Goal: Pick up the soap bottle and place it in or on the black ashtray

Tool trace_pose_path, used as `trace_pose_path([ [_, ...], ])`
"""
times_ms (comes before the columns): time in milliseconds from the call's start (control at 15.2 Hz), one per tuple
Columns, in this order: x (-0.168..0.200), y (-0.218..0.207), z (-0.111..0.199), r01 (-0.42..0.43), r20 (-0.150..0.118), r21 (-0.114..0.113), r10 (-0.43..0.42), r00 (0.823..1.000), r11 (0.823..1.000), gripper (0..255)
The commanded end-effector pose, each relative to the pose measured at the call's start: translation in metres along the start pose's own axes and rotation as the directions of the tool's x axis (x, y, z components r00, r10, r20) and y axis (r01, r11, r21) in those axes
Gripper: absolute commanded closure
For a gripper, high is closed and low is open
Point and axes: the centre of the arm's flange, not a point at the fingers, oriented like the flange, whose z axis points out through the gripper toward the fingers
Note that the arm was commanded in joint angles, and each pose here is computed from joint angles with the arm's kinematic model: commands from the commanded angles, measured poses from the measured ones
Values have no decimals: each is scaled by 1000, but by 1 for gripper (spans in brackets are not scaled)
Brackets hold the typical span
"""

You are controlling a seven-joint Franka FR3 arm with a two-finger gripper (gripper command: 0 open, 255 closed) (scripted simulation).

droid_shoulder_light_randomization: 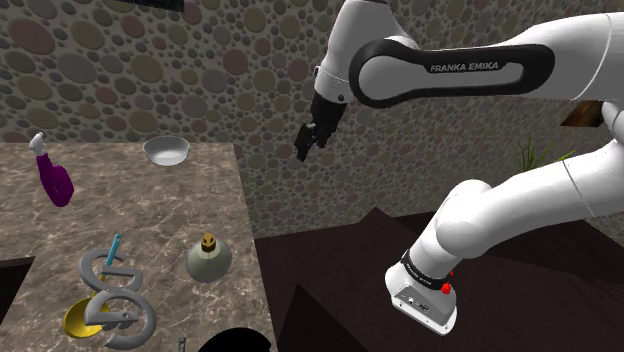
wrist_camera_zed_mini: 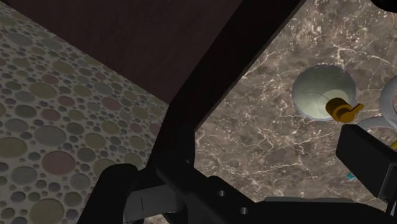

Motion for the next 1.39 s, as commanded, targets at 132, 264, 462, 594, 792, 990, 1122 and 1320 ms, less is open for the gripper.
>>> trace_pose_path([
  [132, 19, -33, 36, -3, 5, -3, 3, 1000, 1000, 0],
  [264, 27, -50, 55, -4, 9, -5, 4, 1000, 1000, 0],
  [462, 39, -75, 84, -6, 14, -8, 6, 1000, 1000, 0],
  [594, 47, -92, 103, -7, 17, -10, 7, 1000, 1000, 0],
  [792, 59, -117, 132, -9, 22, -13, 9, 1000, 1000, 0],
  [990, 71, -142, 161, -10, 27, -16, 11, 1000, 1000, 0],
  [1122, 79, -159, 181, -11, 30, -18, 12, 999, 1000, 0],
  [1320, 91, -183, 210, -13, 36, -21, 14, 999, 1000, 0],
])
